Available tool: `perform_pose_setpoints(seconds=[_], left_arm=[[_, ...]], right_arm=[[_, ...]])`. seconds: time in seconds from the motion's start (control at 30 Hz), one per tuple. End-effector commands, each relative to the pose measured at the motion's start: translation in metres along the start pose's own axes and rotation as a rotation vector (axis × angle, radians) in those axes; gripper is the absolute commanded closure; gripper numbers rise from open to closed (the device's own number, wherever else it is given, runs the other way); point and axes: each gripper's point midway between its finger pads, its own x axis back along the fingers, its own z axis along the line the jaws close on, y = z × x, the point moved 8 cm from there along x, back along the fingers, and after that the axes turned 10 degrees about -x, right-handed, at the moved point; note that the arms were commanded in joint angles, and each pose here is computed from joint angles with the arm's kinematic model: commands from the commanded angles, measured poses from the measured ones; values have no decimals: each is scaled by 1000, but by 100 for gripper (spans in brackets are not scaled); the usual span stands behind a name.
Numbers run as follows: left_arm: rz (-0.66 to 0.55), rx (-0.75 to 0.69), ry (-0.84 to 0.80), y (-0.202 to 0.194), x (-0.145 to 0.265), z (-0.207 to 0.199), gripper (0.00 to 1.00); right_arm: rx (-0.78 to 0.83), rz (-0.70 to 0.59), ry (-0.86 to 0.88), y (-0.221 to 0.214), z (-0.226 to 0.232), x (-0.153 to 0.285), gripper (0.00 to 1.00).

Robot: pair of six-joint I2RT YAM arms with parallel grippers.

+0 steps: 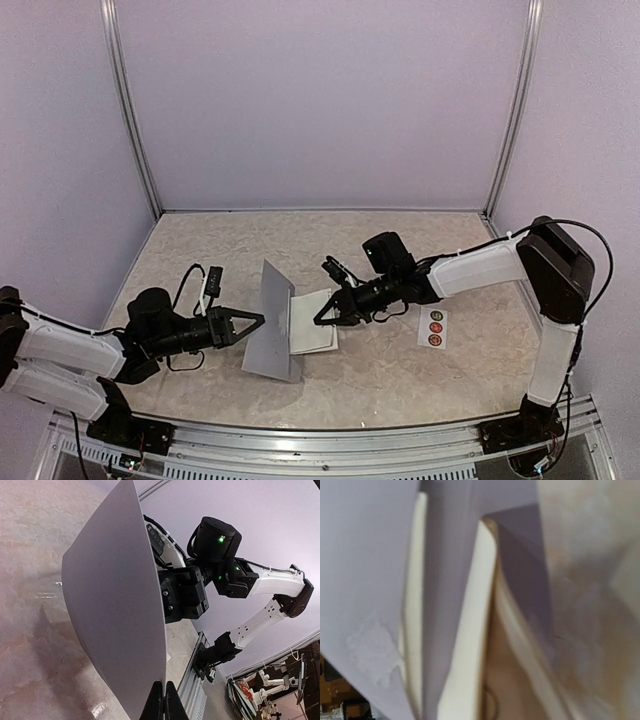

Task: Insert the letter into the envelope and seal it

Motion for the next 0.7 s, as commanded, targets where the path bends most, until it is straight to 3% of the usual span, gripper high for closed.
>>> perform_pose_setpoints(seconds=[0.0,0.67], left_arm=[[-33,-33,-65,9,5,-12,100],[-104,-60,-94,30,22,-28,100]], right_arm=[[112,-43,123,5,33,17,100],[263,-57,321,-9,70,46,100]])
